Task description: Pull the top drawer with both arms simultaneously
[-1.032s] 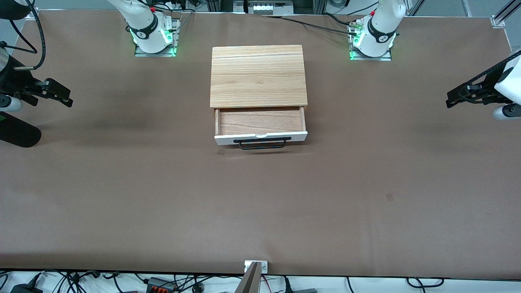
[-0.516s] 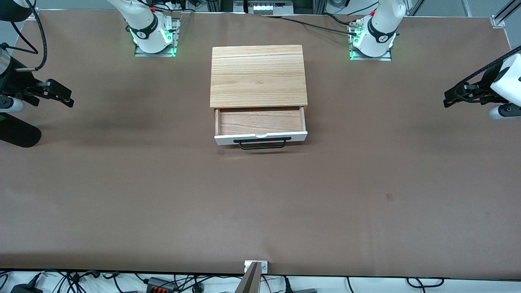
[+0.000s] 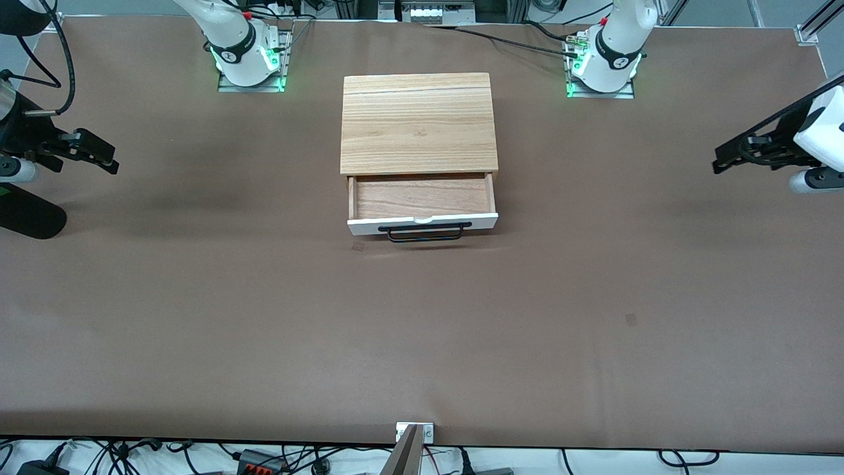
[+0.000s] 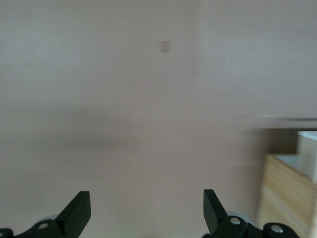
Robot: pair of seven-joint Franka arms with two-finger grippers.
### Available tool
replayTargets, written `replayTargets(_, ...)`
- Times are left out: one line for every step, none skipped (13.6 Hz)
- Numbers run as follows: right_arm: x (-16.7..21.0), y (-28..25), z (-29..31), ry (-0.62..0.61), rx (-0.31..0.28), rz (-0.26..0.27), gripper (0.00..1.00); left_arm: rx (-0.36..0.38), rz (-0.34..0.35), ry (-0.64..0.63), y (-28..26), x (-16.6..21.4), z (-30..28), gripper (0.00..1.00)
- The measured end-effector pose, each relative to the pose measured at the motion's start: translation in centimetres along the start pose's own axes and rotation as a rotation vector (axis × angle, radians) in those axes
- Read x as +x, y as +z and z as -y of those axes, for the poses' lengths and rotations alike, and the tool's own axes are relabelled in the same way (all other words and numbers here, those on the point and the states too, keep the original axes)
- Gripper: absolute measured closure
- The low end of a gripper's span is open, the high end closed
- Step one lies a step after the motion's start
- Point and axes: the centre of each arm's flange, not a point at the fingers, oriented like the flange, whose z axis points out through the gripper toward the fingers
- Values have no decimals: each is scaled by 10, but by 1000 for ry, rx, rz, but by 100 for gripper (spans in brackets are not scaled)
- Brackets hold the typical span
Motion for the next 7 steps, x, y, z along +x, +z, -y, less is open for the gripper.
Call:
replayTargets(0,0,1,-2,0,0,0,-13,1,-4,0,0,-1,0)
replayTargets(0,0,2,-3,0,1,0,-18,1,-12,0,0,0,0)
replayTargets(0,0,2,-6,0,1,0,-21,2,-18,0,0,1,0)
replayTargets(0,0,1,-15,0,1,0,-23,2,-20,0,0,1,0)
replayTargets(0,0,1,-26,0,1,0,-23,1,-22,0,0,2,0)
replayTargets(0,0,1,-31,0,1,0,-23,1,-22,0,0,2,0)
replayTargets(0,0,1,-31,0,1,0,-23,1,-22,0,0,2,0)
